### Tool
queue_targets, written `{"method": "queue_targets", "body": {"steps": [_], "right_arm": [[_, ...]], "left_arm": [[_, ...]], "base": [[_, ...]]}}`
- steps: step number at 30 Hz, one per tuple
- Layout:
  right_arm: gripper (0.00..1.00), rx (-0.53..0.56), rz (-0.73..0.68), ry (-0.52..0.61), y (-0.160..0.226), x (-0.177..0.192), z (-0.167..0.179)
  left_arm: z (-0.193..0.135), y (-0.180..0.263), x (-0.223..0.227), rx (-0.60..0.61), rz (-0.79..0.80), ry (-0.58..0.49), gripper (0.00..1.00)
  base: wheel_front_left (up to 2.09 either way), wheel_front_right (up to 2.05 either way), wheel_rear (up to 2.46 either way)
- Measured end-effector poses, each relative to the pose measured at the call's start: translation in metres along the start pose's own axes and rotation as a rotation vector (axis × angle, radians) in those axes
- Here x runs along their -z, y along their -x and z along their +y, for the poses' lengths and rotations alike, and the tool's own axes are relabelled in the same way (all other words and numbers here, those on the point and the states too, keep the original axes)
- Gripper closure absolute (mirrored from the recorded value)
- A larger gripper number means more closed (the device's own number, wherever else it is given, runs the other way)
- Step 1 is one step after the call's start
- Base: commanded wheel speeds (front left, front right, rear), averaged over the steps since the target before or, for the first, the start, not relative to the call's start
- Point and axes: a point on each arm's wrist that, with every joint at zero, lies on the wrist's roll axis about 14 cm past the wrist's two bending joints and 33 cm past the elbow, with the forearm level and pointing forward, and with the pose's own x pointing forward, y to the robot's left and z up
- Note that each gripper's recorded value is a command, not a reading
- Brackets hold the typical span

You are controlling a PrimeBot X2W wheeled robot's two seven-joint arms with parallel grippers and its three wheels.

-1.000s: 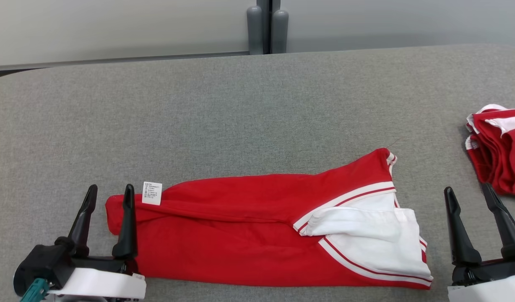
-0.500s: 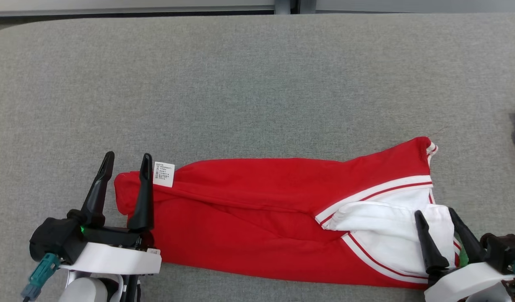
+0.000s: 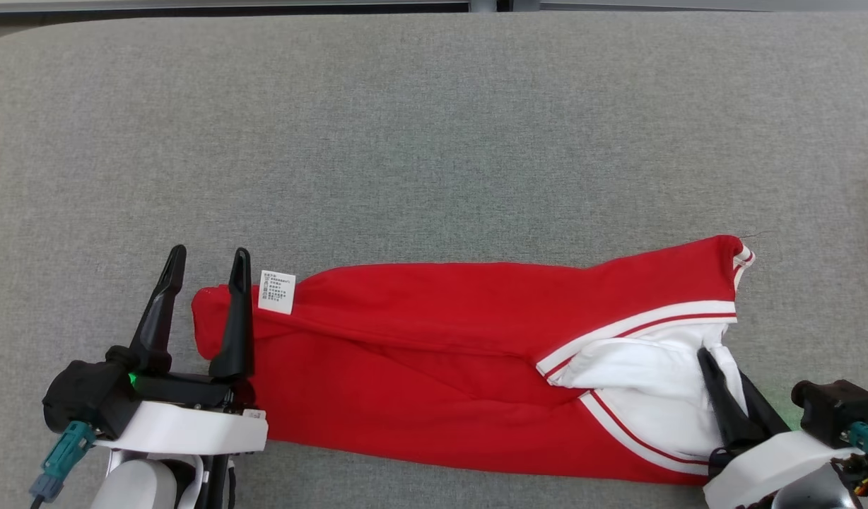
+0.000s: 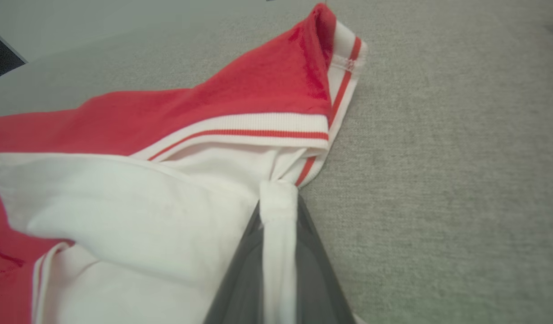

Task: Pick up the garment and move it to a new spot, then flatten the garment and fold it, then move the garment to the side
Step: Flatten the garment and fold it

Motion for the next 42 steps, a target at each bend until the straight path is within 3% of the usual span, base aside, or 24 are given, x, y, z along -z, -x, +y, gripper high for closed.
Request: {"method": "queue_targets", "body": {"steps": [3,11,17,22,29,36,42], "right_arm": [[1.0,0.033,-0.001,0.001,0.006,-0.002,-0.011],[1.0,0.242,-0.039,0.104,0.045,-0.029,-0.094],[1.0,0.22,-0.085,0.123,0.049,-0.052,-0.084],[1.0,0.097,-0.193,0.191,0.044,-0.101,-0.033],[1.0,-0.226,-0.281,0.192,0.021,-0.135,0.086],[1.0,-0.564,-0.178,0.099,0.0,-0.094,0.202],[1.0,-0.713,-0.048,0.066,-0.012,-0.05,0.25]], "left_arm": [[-0.001,-0.002,0.0,0.002,-0.004,0.001,0.0],[-0.007,-0.005,0.0,0.021,-0.01,0.005,0.0],[-0.01,-0.004,-0.005,0.026,-0.026,0.014,0.0],[-0.013,-0.001,-0.012,0.034,-0.045,0.017,0.0],[-0.014,0.003,-0.019,0.039,-0.061,0.017,0.0],[-0.003,0.009,-0.024,0.001,-0.073,0.016,0.0],[0.009,0.018,-0.017,-0.037,-0.048,0.019,0.0]], "base": [[0.0,0.0,0.0],[0.0,0.0,0.0],[0.0,0.0,0.0],[0.0,0.0,0.0],[0.0,0.0,0.0],[0.0,0.0,0.0],[0.0,0.0,0.0]]}}
